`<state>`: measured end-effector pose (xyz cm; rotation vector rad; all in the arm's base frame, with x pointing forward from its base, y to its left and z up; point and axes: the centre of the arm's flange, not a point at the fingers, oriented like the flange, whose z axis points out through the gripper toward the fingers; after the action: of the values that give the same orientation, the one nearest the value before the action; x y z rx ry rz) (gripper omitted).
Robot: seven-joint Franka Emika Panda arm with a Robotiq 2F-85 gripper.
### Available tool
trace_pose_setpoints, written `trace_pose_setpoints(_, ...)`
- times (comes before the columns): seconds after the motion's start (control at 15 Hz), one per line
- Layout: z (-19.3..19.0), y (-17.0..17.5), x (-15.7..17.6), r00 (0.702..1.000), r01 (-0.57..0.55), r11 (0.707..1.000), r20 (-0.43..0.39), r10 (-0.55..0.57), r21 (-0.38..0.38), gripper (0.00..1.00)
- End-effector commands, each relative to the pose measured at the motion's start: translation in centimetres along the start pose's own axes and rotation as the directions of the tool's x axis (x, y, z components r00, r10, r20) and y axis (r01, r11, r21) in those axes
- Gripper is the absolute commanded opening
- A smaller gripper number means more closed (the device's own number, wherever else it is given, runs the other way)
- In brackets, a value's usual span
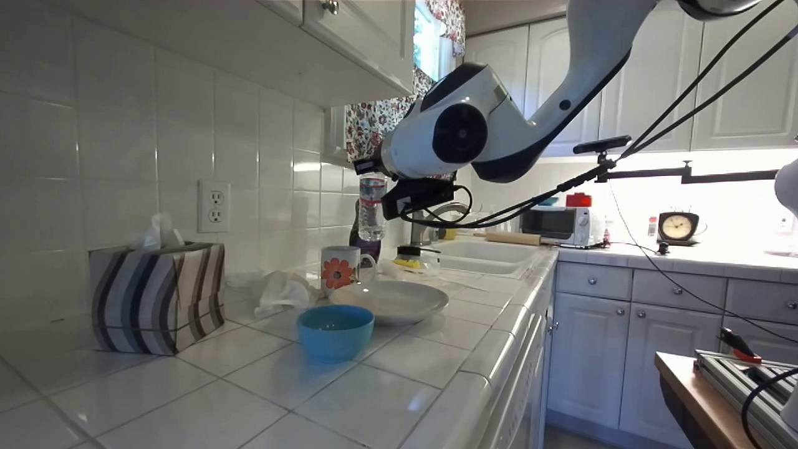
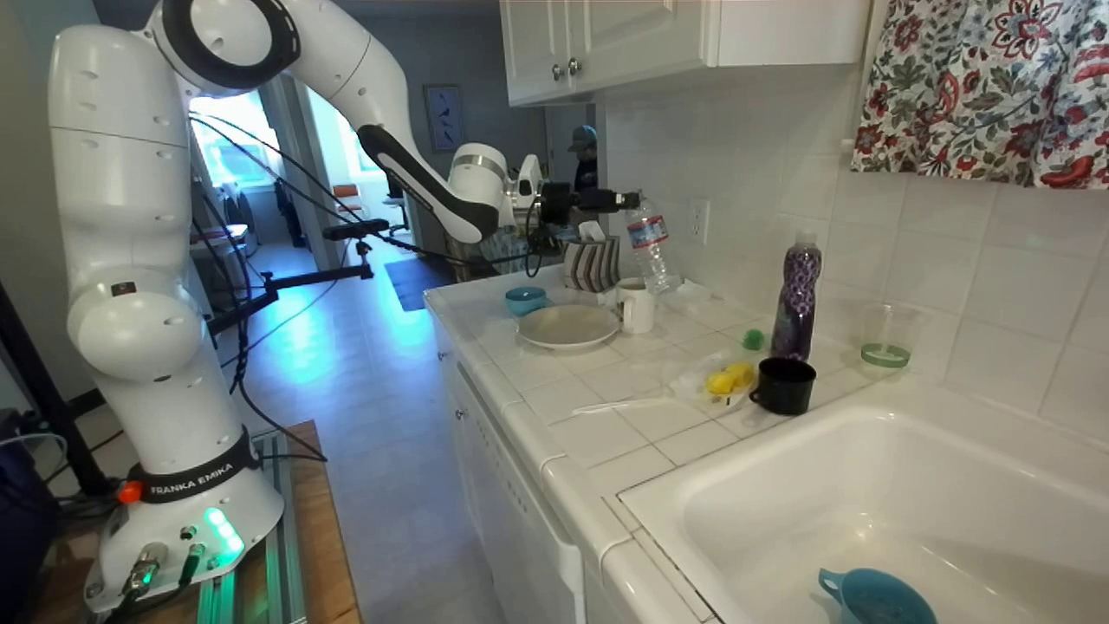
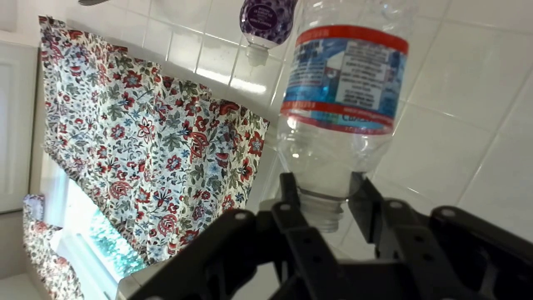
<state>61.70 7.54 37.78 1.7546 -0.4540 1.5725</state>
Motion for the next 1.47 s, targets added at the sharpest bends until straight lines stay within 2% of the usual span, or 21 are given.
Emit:
trace_pose_setpoints(0.0,-2.0,2.4,0.1,1.0,-0.029,1.0,-0.008,0.029,0.0,0.11)
trace_pose_setpoints(0.27,-3.4,3.2,0.0,0.999,-0.044,0.999,-0.015,0.044,-0.015,0.11)
trace_pose_setpoints(0.67,-6.3,2.7,-0.9,0.994,-0.095,0.994,-0.043,0.098,0.062,0.11)
trace_pose_setpoints(1.13,-8.6,2.0,-0.8,0.995,-0.051,0.975,-0.072,0.068,0.217,0.11)
trace_pose_setpoints(1.4,-9.2,1.6,-0.5,0.995,-0.004,0.938,-0.093,0.039,0.346,0.11)
